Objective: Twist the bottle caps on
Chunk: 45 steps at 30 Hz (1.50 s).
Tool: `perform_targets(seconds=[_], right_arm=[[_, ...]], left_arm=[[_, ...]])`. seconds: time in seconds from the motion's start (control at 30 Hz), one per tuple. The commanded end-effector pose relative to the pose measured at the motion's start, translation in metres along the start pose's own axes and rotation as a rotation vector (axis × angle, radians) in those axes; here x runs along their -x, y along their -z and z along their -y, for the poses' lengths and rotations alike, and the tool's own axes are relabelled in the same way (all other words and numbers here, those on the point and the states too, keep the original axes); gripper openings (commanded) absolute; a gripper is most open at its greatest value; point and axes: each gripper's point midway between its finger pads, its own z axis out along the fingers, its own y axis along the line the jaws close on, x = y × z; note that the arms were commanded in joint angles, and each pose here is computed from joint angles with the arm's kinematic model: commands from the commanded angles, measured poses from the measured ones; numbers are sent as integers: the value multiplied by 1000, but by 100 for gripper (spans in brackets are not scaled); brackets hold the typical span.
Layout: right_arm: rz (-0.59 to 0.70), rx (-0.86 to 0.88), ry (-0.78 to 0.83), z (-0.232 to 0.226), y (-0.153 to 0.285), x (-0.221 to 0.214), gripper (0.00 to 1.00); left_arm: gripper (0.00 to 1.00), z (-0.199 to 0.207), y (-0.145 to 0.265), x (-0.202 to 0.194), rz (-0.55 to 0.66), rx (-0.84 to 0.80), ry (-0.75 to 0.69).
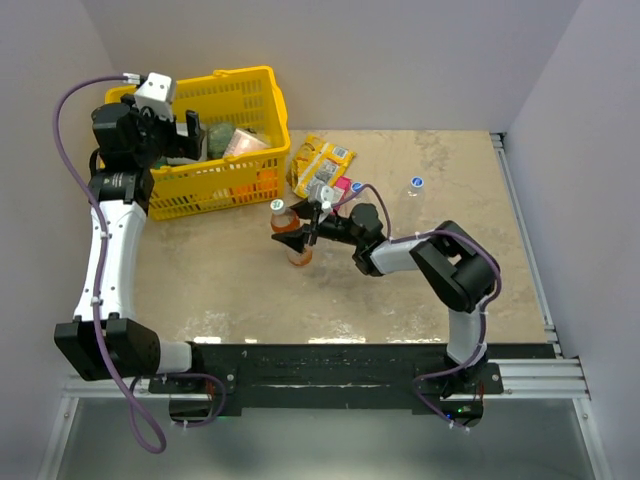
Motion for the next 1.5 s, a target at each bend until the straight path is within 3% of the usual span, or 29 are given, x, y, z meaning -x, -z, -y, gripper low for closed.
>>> perform_targets(seconds=[0.0,0.63,0.77,1.2,1.23,1.47], right_arm=[[361,-16,221,1,1,86,43],[353,-51,327,4,9,68,48],[338,-84,334,5,17,66,63],[300,-138,379,-1,36,61,77],[300,-141,379,0,37,61,82],[301,-147,378,4,36,60,86]], left_arm=[[100,-4,-2,10,17,-7,-73],[100,26,-28,-10,-32,-82,-96],[100,33,-25,-13,-35,-92,-98],[100,59,-34,-17,-49,-134,-144],[100,63,-33,-17,-48,-142,-149],[100,61,-30,-19,-62,-122,-166]])
